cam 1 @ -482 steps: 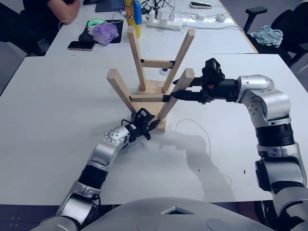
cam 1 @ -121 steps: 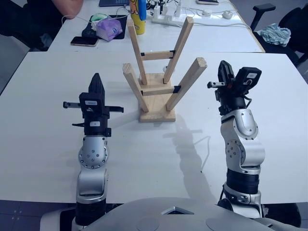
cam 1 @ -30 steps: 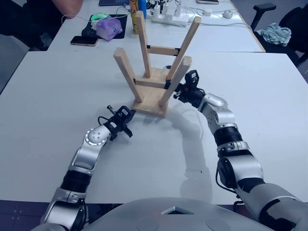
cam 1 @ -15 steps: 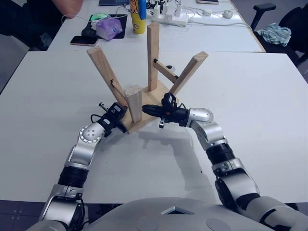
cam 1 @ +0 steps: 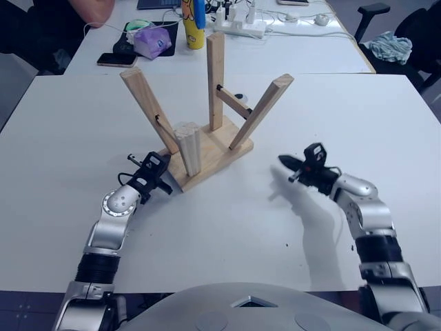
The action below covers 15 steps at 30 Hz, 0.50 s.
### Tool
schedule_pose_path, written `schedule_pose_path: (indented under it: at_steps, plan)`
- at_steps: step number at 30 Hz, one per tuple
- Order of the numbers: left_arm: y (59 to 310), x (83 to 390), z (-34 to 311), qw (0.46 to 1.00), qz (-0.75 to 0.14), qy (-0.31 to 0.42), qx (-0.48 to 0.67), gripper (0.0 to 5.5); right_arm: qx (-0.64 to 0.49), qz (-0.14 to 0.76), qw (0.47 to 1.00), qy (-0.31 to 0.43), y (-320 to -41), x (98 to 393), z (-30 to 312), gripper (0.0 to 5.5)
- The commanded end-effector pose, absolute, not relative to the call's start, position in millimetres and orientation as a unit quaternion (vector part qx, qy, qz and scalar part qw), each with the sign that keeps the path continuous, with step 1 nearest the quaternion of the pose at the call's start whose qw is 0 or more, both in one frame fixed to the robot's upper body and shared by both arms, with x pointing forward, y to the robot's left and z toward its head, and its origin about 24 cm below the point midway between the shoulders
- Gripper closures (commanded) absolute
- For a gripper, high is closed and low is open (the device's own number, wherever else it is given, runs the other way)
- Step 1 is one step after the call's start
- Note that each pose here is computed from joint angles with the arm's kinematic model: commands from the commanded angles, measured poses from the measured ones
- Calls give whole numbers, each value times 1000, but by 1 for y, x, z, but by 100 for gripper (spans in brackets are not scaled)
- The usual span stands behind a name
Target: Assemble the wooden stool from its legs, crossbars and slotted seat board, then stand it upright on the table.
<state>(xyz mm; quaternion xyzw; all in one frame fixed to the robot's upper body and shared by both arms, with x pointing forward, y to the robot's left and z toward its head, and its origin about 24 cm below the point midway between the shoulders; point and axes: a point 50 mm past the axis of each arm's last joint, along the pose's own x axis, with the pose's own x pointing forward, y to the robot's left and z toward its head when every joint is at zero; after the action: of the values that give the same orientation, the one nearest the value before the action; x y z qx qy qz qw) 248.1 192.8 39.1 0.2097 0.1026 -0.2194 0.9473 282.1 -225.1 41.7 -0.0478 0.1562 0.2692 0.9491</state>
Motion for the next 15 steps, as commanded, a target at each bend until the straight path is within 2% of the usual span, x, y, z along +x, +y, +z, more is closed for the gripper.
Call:
schedule_pose_path:
  at_steps: [1,6,12,15]
  plan:
    - [200,243,45,938,-229,117,231,550,-54,253,956,140,-204,310,30,549]
    - [204,238,44,912,-268,171,259,550,-58,256,953,154,-188,328,15,549]
    - [223,227,28,865,-282,284,302,550,-73,264,948,163,-184,336,9,549]
    - [213,223,20,857,-306,293,292,550,-65,294,941,158,-175,338,10,549]
